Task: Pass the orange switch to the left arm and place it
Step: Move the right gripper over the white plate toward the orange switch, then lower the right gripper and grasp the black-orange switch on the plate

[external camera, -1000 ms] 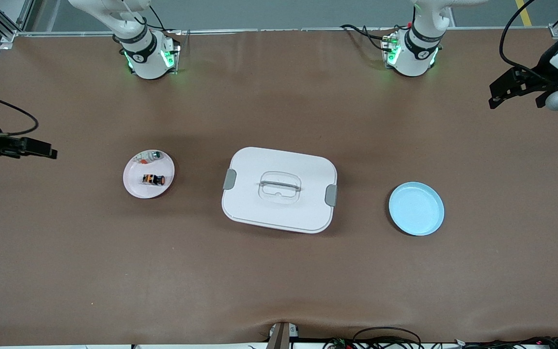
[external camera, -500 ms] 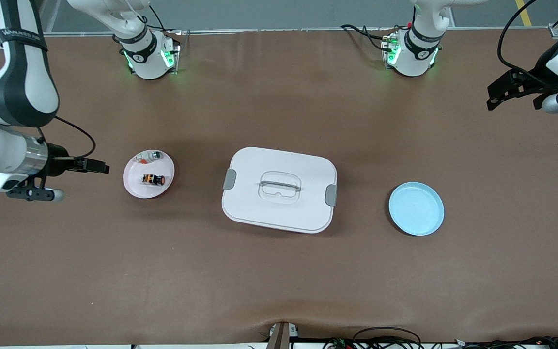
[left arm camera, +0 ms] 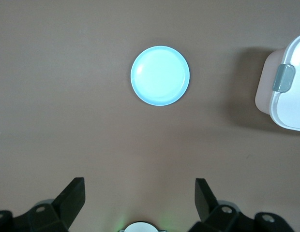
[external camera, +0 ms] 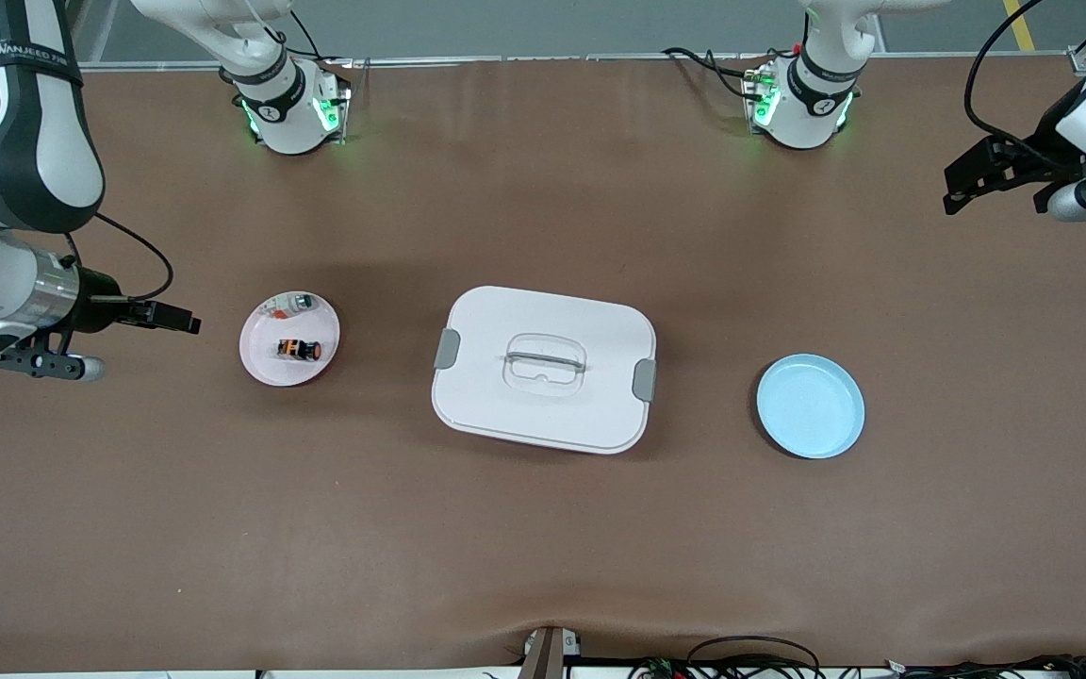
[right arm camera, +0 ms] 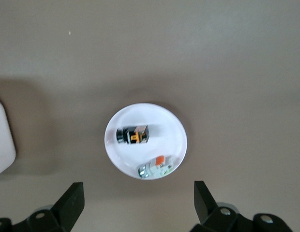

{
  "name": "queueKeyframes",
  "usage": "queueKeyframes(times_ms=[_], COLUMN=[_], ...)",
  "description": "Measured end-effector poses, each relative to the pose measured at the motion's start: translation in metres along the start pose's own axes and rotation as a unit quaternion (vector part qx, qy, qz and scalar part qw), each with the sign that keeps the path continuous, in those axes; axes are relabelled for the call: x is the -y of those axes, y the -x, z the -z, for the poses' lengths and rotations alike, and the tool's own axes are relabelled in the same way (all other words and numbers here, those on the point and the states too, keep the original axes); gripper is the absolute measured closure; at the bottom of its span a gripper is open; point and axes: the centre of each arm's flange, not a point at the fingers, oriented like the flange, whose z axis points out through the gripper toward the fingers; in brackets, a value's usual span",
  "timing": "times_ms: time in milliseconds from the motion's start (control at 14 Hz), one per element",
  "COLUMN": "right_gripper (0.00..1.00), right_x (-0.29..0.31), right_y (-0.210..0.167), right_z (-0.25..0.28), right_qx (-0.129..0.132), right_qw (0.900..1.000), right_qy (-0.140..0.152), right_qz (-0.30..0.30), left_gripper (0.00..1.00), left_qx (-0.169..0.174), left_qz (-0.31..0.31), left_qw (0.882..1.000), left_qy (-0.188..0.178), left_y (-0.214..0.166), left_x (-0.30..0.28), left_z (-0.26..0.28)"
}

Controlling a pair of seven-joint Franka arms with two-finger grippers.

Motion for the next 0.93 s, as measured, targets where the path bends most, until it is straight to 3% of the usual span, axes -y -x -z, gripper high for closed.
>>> queueKeyframes(times_ms=[429, 929], right_gripper=[0.00, 0.00], right_x=[0.012, 0.047], right_y=[0.000, 0.018], right_z=[-0.059, -0.157], right_qx=[-0.045, -0.069], right_qw=[0.999, 0.997], right_qy=[0.005, 0.020], right_qz=[0.011, 0.028], left_gripper=[0.00, 0.00], left_qx=[0.002, 0.002], left_qz=[0.000, -0.003], left_qw=[1.000, 1.000], left_qy=[0.000, 0.000], left_y=[0.000, 0.000], left_x=[0.000, -0.004], left_z=[-0.002, -0.002])
